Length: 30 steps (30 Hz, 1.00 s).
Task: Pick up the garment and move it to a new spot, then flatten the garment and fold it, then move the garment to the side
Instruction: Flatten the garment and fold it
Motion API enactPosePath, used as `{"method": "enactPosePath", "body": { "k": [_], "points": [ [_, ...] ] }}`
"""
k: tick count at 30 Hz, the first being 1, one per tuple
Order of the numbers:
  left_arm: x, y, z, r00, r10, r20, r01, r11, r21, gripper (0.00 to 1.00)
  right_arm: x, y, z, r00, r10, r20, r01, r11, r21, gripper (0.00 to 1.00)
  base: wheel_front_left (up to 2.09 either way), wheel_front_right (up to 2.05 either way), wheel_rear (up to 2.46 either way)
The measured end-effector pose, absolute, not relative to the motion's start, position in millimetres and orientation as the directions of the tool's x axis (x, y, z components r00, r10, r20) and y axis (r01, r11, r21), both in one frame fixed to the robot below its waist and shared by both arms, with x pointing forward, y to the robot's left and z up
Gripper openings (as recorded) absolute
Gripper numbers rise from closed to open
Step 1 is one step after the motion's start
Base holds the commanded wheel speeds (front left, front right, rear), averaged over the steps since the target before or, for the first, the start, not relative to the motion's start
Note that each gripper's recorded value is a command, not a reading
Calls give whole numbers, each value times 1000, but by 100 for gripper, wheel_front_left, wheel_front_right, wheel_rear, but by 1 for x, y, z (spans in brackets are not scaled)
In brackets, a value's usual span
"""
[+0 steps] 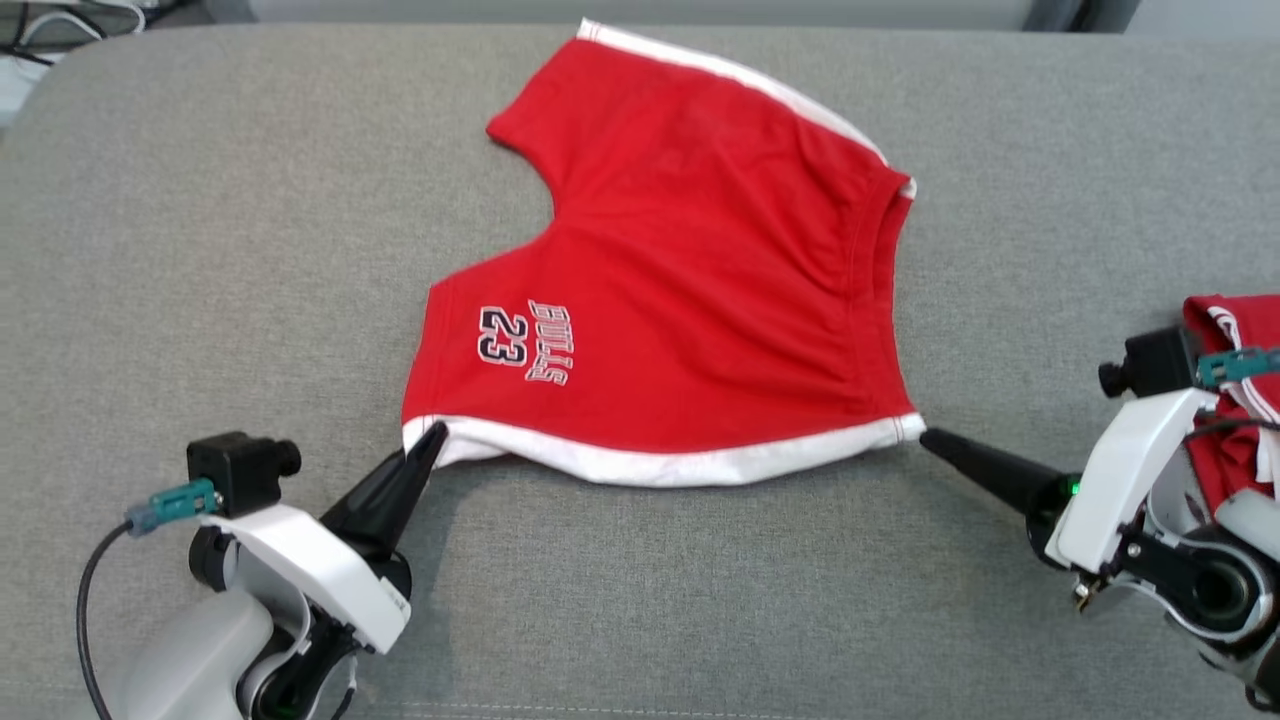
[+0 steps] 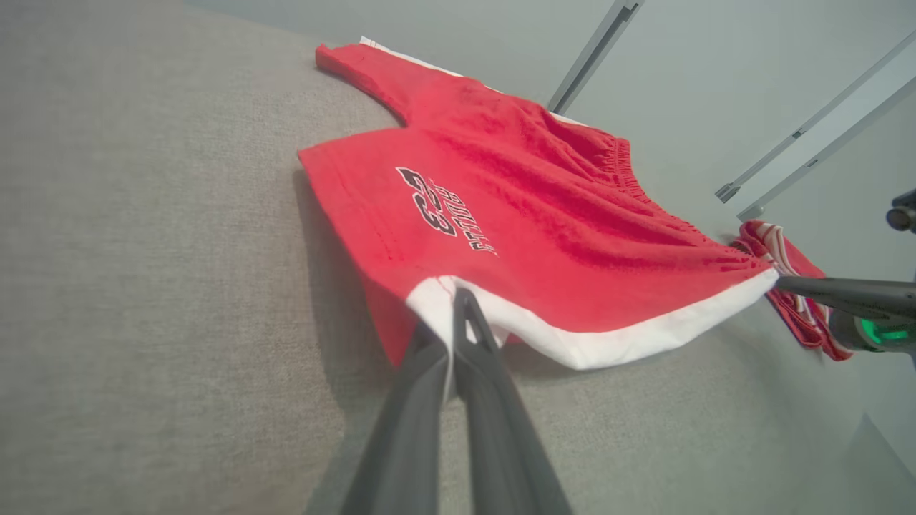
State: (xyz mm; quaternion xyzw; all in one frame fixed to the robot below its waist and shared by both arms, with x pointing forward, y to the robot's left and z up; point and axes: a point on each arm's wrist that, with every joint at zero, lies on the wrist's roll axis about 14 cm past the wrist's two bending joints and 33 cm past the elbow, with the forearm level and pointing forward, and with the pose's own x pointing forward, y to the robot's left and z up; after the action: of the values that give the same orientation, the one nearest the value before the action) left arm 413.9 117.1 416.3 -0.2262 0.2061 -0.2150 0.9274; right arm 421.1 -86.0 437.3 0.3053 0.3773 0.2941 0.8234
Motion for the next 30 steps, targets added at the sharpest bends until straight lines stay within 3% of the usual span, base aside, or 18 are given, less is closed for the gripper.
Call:
{"method": "enactPosePath", "body": {
  "k": [10, 11, 12, 13, 19, 25, 30],
  "points": [
    [378, 127, 406, 826, -460, -325, 262, 825, -501, 0, 389, -92, 435, 545, 701, -460, -233, 653, 721, 0, 0, 0, 0],
    [377, 129, 405, 825, -459, -331, 265, 830, -491, 20, 390, -94, 435, 554, 696, -457, -232, 656, 718, 44, 0, 0, 0],
    [377, 129, 403, 824, -457, -335, 265, 834, -484, 81, 389, -96, 434, 557, 691, -462, -231, 662, 713, 100, 0, 0, 0],
    [377, 130, 402, 824, -455, -339, 264, 836, -481, 100, 388, -99, 432, 563, 683, -466, -231, 671, 705, 100, 0, 0, 0],
    [380, 140, 402, 839, -425, -339, 263, 863, -431, 100, 405, -120, 444, 682, 607, -407, -257, 721, 644, 100, 0, 0, 0],
    [400, 160, 426, 907, -339, -249, 229, 894, -384, 100, 426, -149, 464, 821, 493, -288, -289, 794, 535, 100, 0, 0, 0],
    [400, 171, 440, 945, -268, -188, 193, 919, -344, 100, 440, -165, 482, 887, 419, -194, -302, 843, 445, 100, 0, 0, 0]
  ]
}}
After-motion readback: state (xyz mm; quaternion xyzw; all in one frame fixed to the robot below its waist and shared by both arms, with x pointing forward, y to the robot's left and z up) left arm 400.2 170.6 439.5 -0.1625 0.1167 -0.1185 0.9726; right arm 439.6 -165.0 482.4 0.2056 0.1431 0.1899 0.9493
